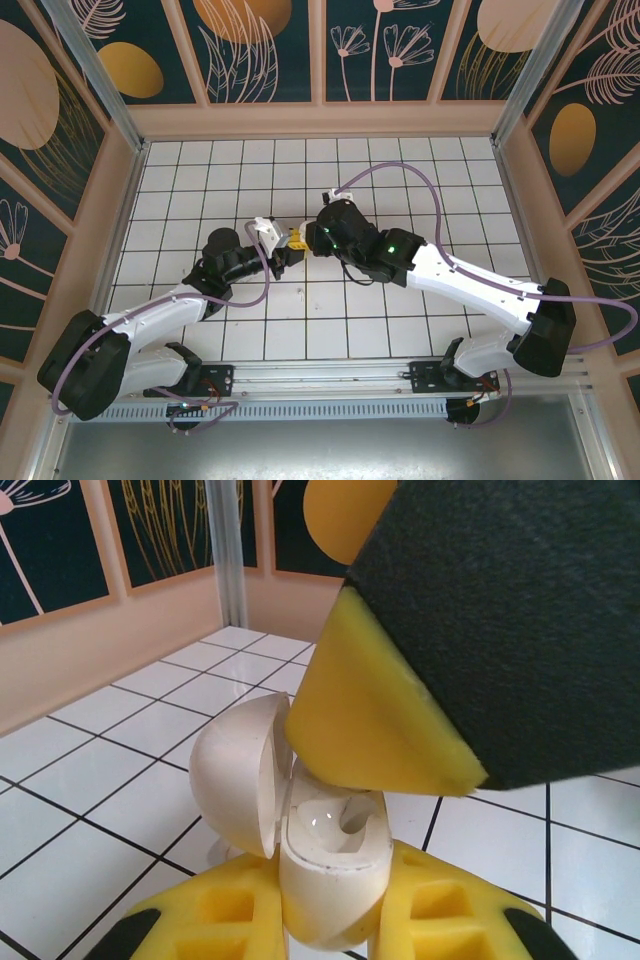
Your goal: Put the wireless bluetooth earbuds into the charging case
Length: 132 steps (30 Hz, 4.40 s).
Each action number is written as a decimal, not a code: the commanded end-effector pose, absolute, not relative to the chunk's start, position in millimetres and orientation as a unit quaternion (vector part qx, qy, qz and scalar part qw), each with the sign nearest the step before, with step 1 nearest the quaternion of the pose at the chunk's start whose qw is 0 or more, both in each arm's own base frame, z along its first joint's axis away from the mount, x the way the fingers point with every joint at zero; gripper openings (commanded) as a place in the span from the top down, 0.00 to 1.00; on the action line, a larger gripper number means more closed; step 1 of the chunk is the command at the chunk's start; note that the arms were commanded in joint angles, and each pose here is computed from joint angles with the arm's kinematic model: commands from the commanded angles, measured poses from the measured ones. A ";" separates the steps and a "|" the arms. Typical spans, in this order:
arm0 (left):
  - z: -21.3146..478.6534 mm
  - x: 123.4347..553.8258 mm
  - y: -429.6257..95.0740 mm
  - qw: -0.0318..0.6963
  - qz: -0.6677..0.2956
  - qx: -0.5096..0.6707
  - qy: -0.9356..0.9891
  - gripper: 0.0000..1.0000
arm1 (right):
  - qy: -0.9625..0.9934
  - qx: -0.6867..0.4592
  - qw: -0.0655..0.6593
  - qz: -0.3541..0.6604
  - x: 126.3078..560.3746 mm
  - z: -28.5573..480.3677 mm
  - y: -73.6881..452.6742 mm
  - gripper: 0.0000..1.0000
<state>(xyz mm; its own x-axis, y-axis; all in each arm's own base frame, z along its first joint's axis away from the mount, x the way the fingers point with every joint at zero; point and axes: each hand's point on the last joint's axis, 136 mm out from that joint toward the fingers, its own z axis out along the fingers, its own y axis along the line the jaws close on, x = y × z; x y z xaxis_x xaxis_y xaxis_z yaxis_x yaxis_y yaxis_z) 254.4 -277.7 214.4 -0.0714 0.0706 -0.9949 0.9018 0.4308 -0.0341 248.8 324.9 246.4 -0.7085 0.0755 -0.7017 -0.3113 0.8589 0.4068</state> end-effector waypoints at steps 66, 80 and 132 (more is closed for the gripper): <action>173.3 287.4 -128.7 0.585 -0.370 0.014 0.722 0.87 | 0.981 -0.140 -0.065 0.118 195.7 41.4 362.4 0.65; 177.9 286.0 -129.7 0.588 -0.373 0.019 0.718 0.87 | 0.981 -0.149 -0.047 0.114 207.2 24.5 373.2 0.69; 194.4 286.8 -158.4 0.570 -0.388 0.124 0.713 0.87 | 0.951 -0.074 0.205 0.217 277.2 130.6 350.7 0.83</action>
<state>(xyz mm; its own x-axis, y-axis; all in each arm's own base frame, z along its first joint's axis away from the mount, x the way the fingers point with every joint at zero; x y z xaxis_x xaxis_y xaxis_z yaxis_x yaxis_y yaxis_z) 284.5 -151.3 168.6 -0.3977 -0.2945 -0.8690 0.5365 0.6936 -0.4807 260.0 354.6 101.8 -0.9340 -0.1335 -0.3313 -0.2510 0.9053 0.3427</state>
